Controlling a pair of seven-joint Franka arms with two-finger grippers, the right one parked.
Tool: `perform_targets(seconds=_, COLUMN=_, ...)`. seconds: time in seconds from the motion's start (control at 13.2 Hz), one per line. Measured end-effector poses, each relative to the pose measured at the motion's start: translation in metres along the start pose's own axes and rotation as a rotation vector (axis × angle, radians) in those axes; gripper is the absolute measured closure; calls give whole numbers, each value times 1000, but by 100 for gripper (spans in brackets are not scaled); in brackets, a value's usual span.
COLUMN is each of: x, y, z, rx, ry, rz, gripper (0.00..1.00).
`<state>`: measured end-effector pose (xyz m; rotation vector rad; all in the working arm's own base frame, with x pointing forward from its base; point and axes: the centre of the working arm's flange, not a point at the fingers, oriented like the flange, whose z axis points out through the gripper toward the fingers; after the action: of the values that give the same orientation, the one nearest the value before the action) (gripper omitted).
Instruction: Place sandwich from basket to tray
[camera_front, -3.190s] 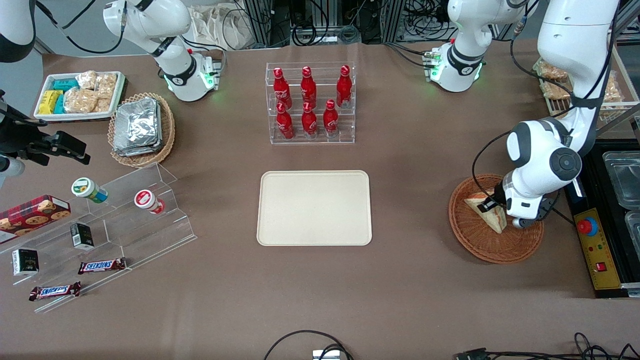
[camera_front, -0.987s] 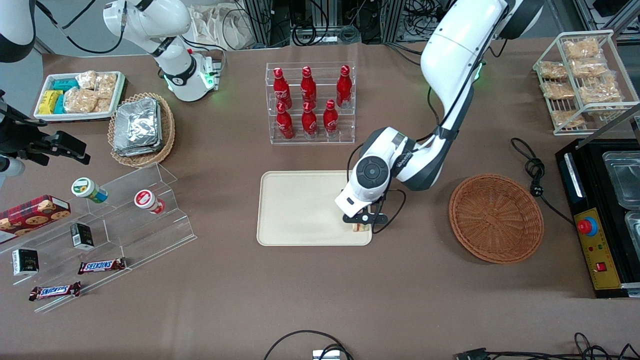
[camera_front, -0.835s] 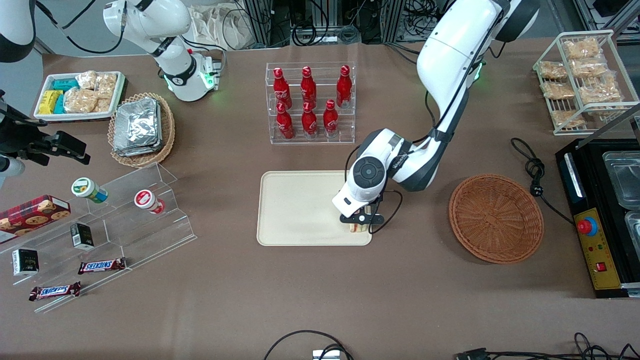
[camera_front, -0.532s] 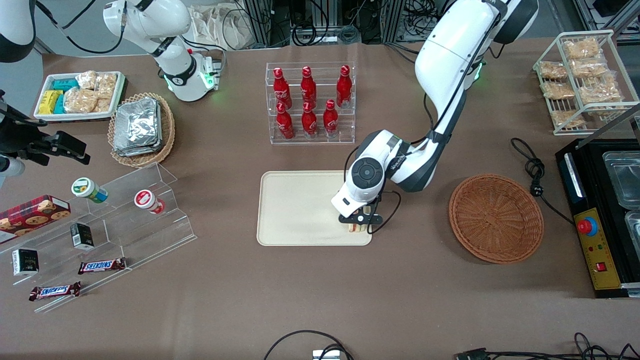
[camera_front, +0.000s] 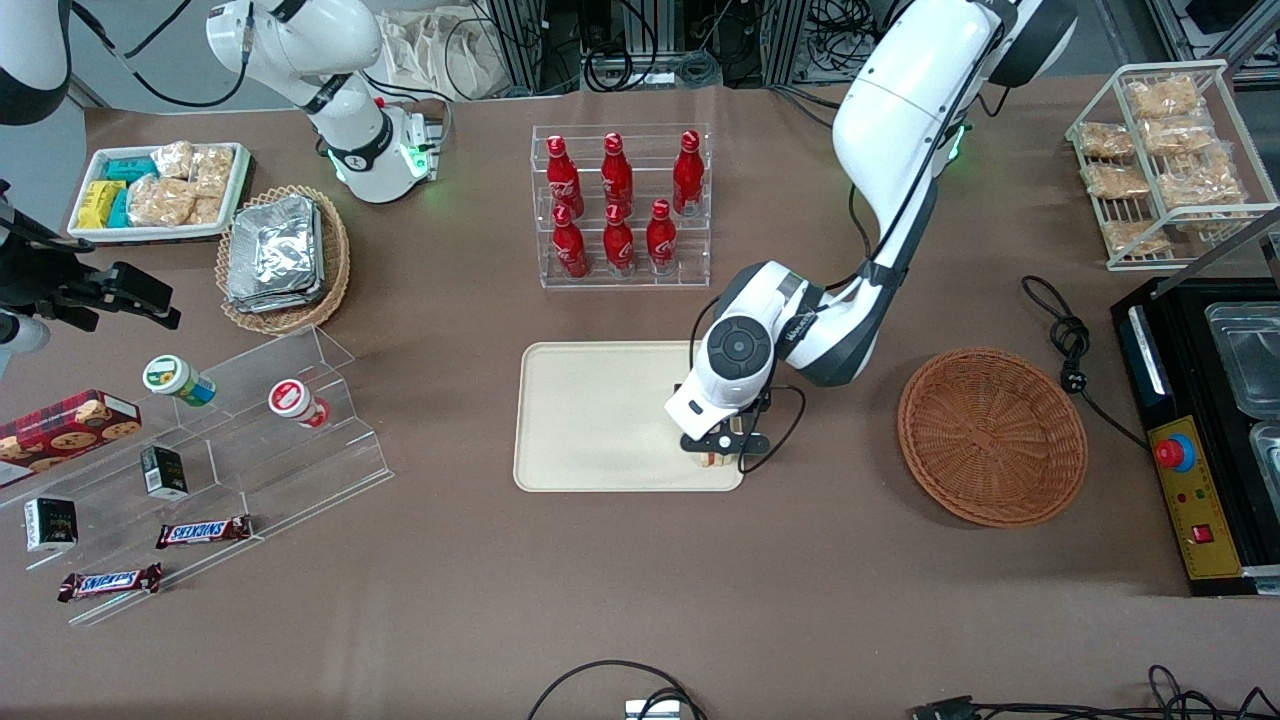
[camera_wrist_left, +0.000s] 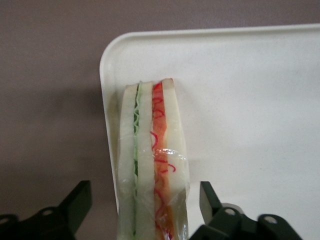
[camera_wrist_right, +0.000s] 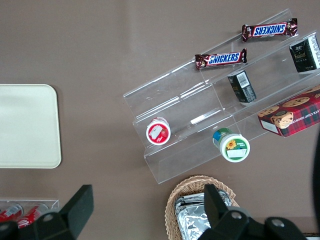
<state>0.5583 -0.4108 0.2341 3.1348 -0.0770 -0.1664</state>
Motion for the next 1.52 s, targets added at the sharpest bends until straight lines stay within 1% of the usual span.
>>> perform_targets(seconds=0.15, x=2, y=-1, z=-17, rx=-10, ry=24, rz=-3, gripper=0)
perform_targets(seconds=0.23, x=5, y=-4, z=-33, rx=-18, ry=47, rz=-8, gripper=0)
perform_targets(seconds=0.46, x=23, y=-47, z=-112, rx=-31, ry=147, rz=-75, gripper=0)
perform_targets(seconds=0.53, x=27, y=-69, z=-141, rx=-34, ry=170, rz=-98, gripper=0)
perform_targets(seconds=0.61, x=29, y=-94, z=-171, rx=-34, ry=183, rz=-116, gripper=0)
perform_targets(seconds=0.68, x=30, y=-123, z=-199, rx=-31, ry=187, rz=-134, gripper=0)
perform_targets(seconds=0.76, x=27, y=-155, z=-227, rx=-26, ry=182, rz=-152, gripper=0)
perform_targets(seconds=0.91, x=12, y=-220, z=-278, rx=-10, ry=147, rz=-175, gripper=0)
perform_targets(seconds=0.99, x=1, y=-249, z=-298, rx=-7, ry=136, rz=-179, gripper=0)
perform_targets(seconds=1.06, x=-11, y=-274, z=-314, rx=-10, ry=137, rz=-187, gripper=0)
perform_targets(seconds=1.22, x=-35, y=-318, z=-333, rx=-16, ry=149, rz=-205, gripper=0)
perform_targets(seconds=1.37, x=-57, y=-346, z=-339, rx=-17, ry=137, rz=-212, gripper=0)
perform_targets(seconds=1.52, x=-68, y=-355, z=-340, rx=-11, ry=123, rz=-217, gripper=0)
